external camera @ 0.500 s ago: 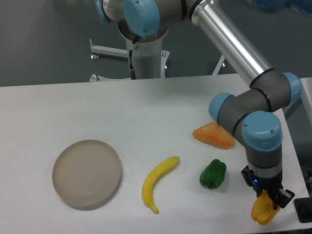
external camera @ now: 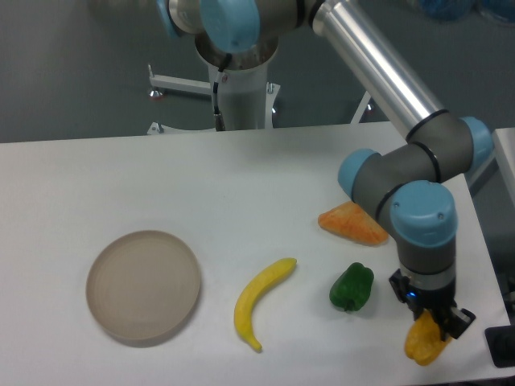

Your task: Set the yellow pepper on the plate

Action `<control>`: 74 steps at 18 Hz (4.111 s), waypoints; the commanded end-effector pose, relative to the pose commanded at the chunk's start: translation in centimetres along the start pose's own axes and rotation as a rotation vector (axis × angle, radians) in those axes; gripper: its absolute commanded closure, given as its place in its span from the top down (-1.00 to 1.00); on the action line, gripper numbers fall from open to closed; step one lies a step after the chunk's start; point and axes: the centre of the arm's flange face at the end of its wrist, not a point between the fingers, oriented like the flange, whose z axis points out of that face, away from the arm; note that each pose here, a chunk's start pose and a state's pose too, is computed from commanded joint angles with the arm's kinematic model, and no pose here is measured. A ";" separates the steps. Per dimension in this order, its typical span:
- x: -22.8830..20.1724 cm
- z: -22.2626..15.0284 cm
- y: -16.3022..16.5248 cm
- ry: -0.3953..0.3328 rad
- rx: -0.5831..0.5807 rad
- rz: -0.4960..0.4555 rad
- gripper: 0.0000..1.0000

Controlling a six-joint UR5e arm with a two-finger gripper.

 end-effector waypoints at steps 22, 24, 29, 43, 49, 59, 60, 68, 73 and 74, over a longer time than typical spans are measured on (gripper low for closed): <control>31.3 -11.2 -20.6 0.306 -0.058 -0.406 -0.12; 33.2 -10.3 -22.2 0.338 -0.064 -0.425 -0.12; 36.4 -7.2 -25.0 0.363 -0.095 -0.436 -0.11; 37.3 -4.8 -26.0 0.366 -0.102 -0.423 -0.08; 36.3 -6.3 -25.8 0.344 -0.076 -0.423 1.00; 24.0 -7.2 -16.6 0.228 -0.067 -0.301 1.00; 23.0 -7.0 -15.8 0.218 -0.068 -0.272 1.00; 15.0 -5.4 -7.6 0.198 -0.061 -0.099 1.00; 13.3 -4.6 -5.3 0.199 -0.061 -0.054 1.00; 13.2 -4.5 -5.2 0.195 -0.056 -0.047 1.00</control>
